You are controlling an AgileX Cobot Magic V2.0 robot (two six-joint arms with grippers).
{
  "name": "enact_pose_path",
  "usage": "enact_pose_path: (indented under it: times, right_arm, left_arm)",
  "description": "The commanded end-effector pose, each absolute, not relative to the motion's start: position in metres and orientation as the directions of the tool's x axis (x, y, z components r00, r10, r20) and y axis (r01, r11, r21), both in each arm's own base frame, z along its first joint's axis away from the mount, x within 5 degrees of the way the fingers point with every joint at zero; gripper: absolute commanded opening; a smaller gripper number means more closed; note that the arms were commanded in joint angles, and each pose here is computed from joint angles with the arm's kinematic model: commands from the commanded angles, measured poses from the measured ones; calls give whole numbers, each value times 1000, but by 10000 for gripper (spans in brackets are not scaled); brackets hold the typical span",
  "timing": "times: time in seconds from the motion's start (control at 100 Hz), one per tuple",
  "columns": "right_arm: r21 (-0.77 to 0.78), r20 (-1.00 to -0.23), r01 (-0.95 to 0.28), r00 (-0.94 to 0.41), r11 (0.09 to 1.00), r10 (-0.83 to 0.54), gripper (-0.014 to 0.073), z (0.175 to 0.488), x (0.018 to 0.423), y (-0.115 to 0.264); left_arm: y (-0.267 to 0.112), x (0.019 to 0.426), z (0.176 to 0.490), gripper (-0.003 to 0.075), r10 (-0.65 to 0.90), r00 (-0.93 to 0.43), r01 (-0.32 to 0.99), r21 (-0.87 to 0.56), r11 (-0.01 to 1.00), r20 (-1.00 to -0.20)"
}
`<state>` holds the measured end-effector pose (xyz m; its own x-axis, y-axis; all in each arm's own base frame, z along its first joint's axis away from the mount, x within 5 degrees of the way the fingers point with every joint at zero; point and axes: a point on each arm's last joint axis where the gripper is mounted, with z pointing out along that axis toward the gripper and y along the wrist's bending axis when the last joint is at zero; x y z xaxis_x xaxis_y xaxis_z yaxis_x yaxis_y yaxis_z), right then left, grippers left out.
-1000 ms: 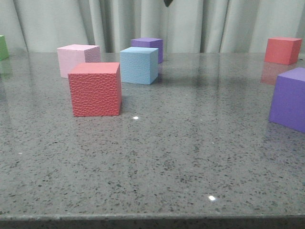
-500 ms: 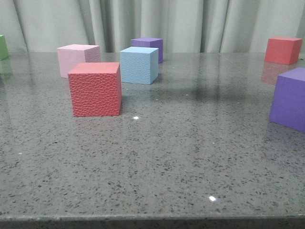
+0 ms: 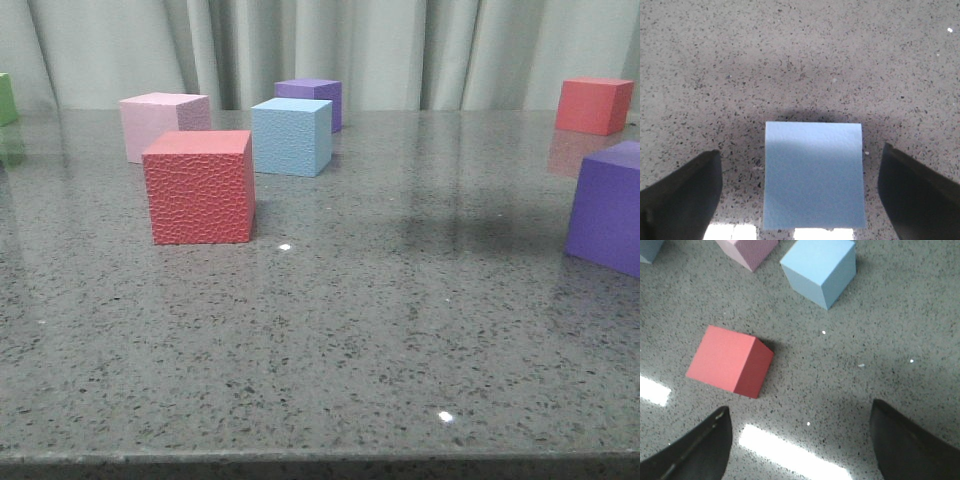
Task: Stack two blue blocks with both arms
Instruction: 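Grasp the other light blue cube with the left gripper and lift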
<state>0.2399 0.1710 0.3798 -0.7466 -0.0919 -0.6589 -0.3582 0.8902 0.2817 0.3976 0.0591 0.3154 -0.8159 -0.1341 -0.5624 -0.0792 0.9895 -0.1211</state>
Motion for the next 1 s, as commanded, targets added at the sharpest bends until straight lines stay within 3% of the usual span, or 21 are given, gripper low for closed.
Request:
enact_pose_path:
  times: [0.0,0.46,0.82,0.99]
  right_arm:
    - [293,-744,-394,-667,871,-52,568,402,235,167]
    - [294,-748,-396,-662,870,-48,568,403,236,167]
    - [294,-747,-395,-663,870,-49,568,403,236,167]
    - [295,-749,-396,-661,870,-47,568,403,236,167]
  left_arm:
    - [57,398,340,610,-132,-757,-60,-133,989,-640]
    - [57,407,320,603,-127,-794,-48,-148,988,-595]
    - [57,407,320,365,-130,-795,-48,-152,987,-593]
    - [55,407,325,344,-134,-796,-43,-166,985,-590]
